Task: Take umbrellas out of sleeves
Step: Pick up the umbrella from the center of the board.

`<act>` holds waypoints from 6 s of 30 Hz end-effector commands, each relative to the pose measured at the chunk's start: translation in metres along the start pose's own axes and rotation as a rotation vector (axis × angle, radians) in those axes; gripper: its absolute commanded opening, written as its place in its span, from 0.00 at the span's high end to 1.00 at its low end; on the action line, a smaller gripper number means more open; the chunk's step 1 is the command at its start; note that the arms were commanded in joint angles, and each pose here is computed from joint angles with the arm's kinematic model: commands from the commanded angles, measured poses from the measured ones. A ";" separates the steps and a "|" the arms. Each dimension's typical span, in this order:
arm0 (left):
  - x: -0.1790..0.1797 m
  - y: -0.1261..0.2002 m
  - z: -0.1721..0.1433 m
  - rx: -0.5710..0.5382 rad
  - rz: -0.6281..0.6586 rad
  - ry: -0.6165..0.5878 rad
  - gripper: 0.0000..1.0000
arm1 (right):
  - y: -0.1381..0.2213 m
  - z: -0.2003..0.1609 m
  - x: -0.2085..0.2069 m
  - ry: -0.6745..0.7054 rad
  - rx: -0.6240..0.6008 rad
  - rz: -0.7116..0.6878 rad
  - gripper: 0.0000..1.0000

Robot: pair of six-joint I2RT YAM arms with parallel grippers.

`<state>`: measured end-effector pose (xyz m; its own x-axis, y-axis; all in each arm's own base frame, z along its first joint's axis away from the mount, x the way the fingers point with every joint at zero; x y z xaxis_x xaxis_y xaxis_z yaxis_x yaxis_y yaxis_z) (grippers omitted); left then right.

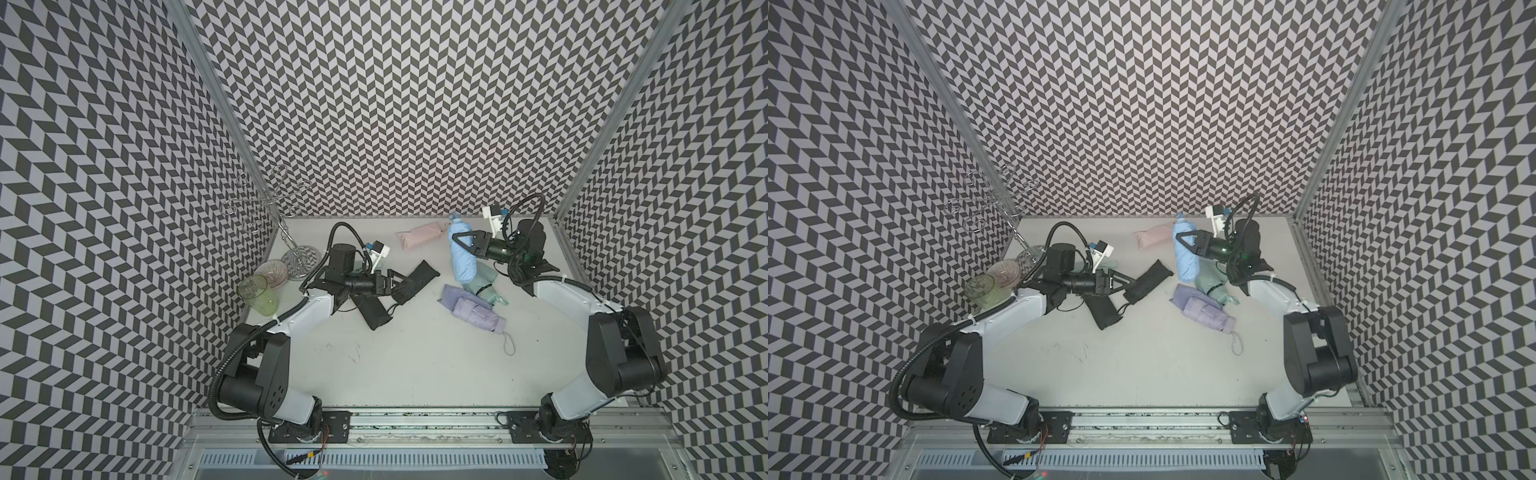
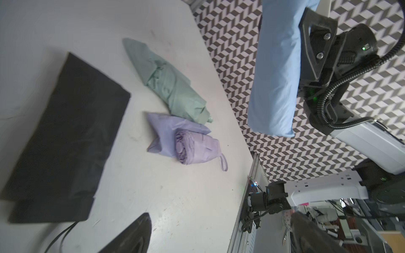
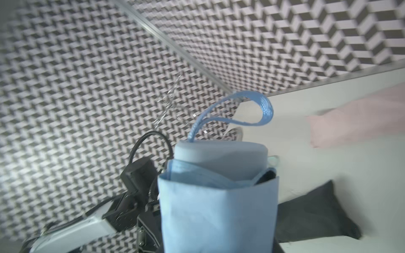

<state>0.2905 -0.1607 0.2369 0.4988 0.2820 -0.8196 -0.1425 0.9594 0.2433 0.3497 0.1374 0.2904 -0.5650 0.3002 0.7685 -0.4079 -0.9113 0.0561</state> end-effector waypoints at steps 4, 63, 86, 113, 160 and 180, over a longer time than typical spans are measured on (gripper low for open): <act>-0.048 0.001 0.011 -0.012 -0.209 -0.202 0.00 | 0.016 -0.012 0.065 0.099 -0.024 0.184 0.66; -0.077 -0.112 0.008 0.328 -0.317 -0.233 0.80 | 0.035 -0.051 0.097 -0.073 -0.282 -0.157 0.30; -0.084 -0.096 0.001 0.412 -0.326 -0.278 0.80 | 0.040 -0.042 0.050 0.020 0.264 -0.013 0.07; -0.062 -0.073 0.022 0.290 -0.298 -0.116 0.00 | 0.046 -0.030 0.051 -0.088 0.014 -0.007 0.81; -0.107 -0.037 0.033 0.002 -0.555 0.101 0.20 | 0.036 -0.013 0.106 -0.022 -0.359 0.186 0.79; -0.090 -0.034 0.035 0.081 -0.524 0.035 0.93 | 0.052 -0.030 0.104 0.021 -0.304 0.045 0.16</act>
<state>0.2774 -0.2243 0.3074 0.3518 -0.2190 -0.9101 0.1433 0.9734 -0.1789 0.2548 0.1356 0.3425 -0.5689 0.2221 0.7918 -0.5597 -0.8100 -0.1750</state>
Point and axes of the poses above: each gripper's point midway between its finger pads, its own y axis back along the fingers, its own x axis along the line the jaws close on, z = x × y, the point moved 10 cm from there along y, back along the fingers, and after that the axes turned 2 degrees about y, right-handed, at the moved point
